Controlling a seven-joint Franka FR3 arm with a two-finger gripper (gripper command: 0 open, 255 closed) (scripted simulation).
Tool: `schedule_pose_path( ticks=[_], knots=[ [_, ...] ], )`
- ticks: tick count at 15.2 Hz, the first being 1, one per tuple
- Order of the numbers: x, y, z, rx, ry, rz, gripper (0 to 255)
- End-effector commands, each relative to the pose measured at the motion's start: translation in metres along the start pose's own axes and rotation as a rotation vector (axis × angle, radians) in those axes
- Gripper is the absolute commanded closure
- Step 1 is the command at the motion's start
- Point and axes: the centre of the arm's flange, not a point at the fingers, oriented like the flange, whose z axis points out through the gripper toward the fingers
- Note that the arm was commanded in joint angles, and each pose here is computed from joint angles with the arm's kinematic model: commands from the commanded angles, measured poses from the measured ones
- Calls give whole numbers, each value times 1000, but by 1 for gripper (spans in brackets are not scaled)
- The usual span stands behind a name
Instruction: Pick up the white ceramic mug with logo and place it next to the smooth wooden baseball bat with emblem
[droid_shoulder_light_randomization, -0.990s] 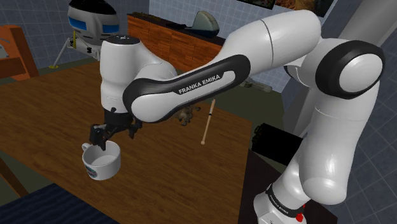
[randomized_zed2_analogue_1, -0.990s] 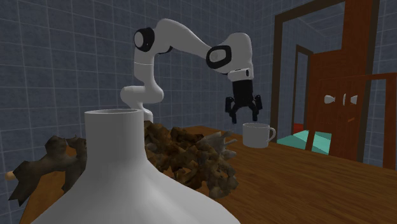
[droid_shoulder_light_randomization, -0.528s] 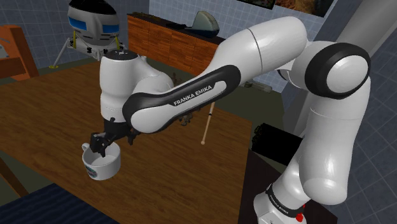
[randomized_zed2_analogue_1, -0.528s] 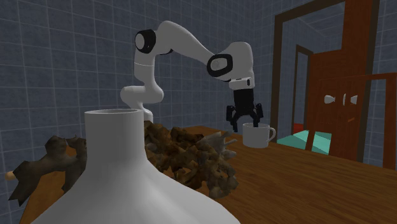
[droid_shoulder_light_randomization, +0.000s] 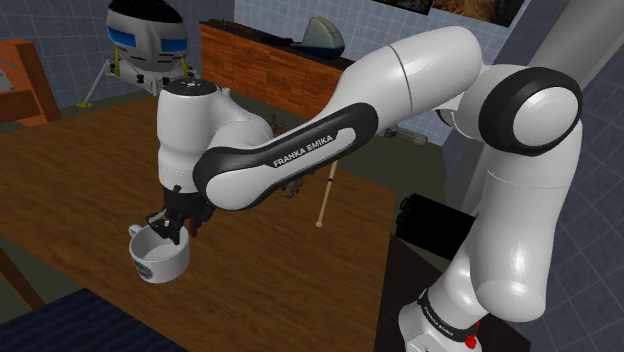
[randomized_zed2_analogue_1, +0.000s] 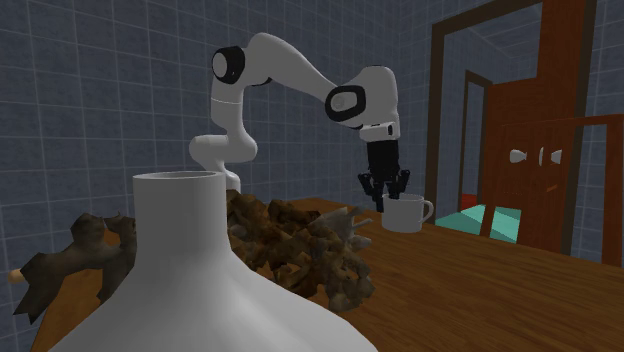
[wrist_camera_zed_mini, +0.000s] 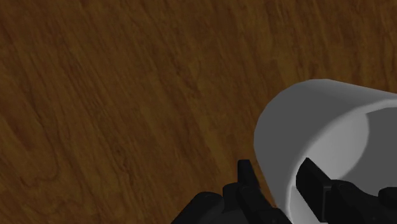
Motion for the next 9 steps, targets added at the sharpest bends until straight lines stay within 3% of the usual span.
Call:
schedule_pose_path(
  ticks=[1, 9],
  knots=[
    [0, 0, 0, 0, 0, 0, 255],
    [0, 0, -5, 0, 0, 0, 255]
  ],
)
